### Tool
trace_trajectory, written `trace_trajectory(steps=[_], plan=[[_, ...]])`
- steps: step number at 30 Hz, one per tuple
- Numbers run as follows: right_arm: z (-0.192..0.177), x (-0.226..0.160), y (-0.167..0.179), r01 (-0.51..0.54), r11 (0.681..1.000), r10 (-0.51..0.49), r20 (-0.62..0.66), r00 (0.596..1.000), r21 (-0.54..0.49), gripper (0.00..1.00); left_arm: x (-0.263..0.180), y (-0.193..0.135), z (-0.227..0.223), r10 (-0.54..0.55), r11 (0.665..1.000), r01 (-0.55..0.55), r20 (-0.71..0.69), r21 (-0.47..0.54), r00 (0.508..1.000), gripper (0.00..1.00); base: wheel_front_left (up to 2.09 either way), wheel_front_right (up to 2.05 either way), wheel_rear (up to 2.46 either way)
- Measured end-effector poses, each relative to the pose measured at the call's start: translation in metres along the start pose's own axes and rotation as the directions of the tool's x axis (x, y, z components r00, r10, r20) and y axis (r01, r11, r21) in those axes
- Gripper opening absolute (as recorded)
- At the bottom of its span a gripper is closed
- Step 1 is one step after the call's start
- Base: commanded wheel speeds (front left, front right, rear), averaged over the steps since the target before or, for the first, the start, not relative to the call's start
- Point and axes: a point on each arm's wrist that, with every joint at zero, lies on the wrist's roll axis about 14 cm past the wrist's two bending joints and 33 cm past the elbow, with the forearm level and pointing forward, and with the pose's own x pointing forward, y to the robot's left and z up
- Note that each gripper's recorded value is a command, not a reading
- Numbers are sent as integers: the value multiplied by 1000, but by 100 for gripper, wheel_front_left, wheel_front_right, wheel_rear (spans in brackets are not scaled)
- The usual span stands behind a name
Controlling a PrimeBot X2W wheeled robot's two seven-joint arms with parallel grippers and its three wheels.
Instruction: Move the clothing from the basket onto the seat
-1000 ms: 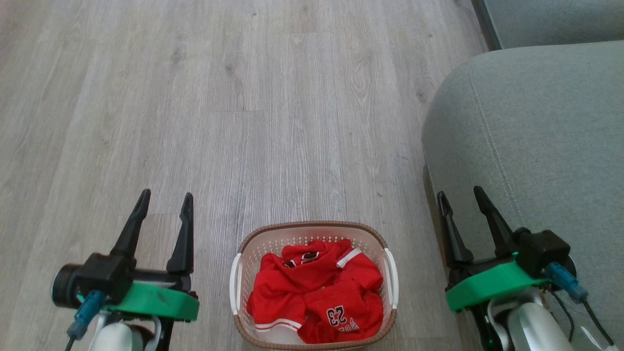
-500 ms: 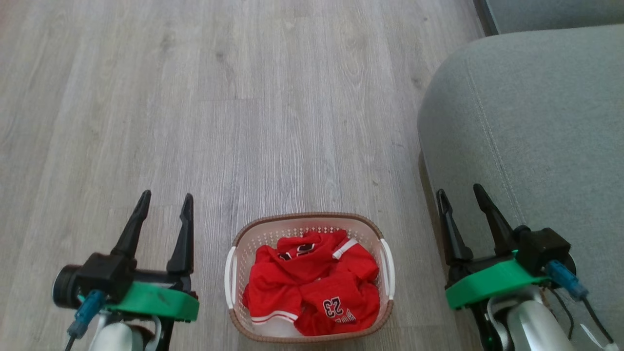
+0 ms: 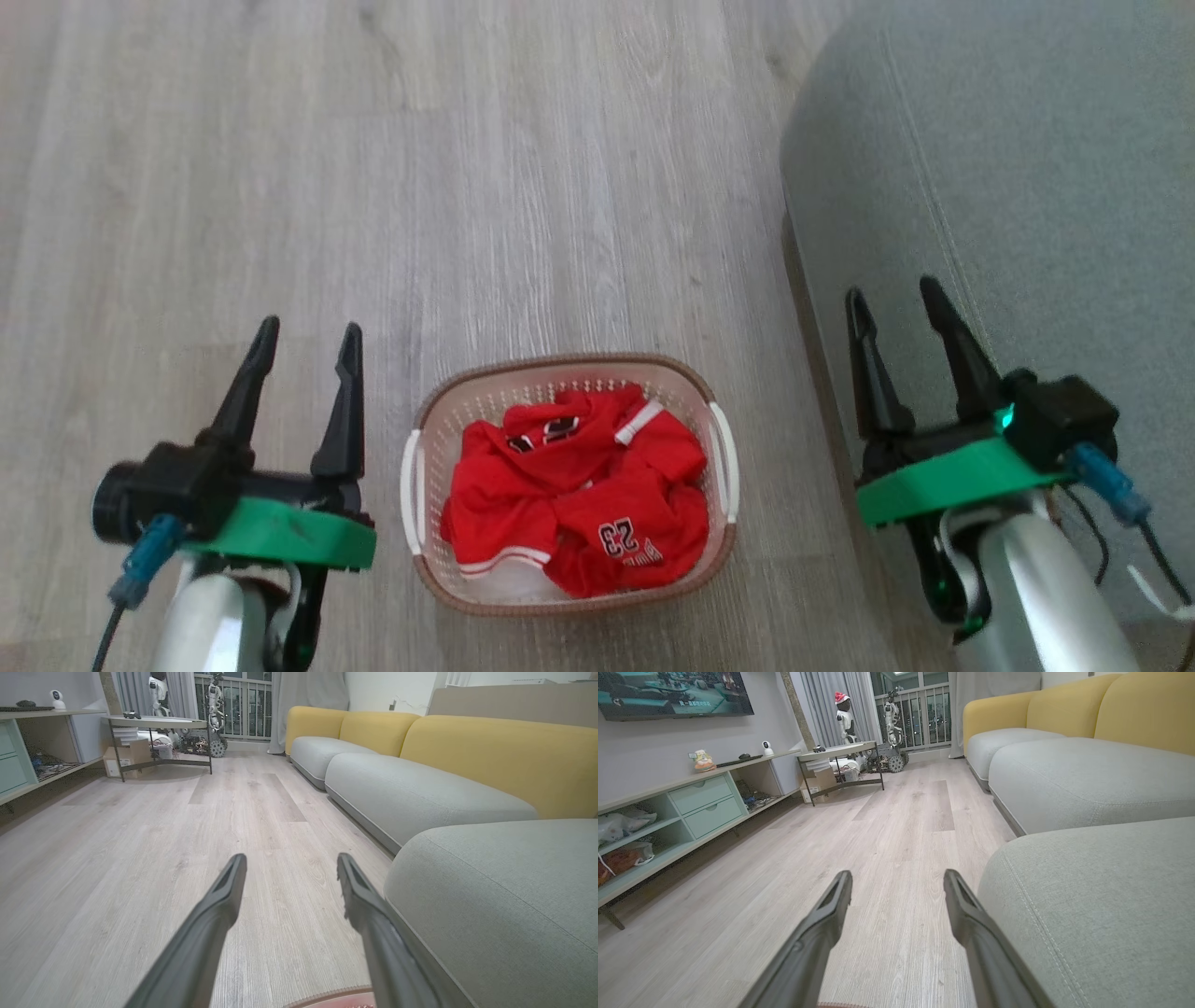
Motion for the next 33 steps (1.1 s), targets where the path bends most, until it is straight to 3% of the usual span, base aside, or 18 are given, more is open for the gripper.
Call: trace_trajectory(steps=[9, 18, 26, 33], plan=[[2, 23, -14, 23, 1000, -22, 21, 1000, -17, 100, 27, -11, -37, -58, 997, 54, -79, -53, 995, 100, 0, 0, 0], [2, 51, -36, 56, 997, -54, 52, 997, -47, 100, 55, -34, -103, -159, 983, 133, -219, -129, 963, 100, 0, 0, 0], [-7, 73, -51, 75, 995, -71, 63, 996, -70, 100, 70, -58, -173, -261, 962, 206, -377, -180, 889, 100, 0, 0, 0], [-8, 94, -65, 88, 991, -79, 97, 992, -103, 100, 66, -73, -244, -326, 943, 227, -544, -243, 773, 100, 0, 0, 0]])
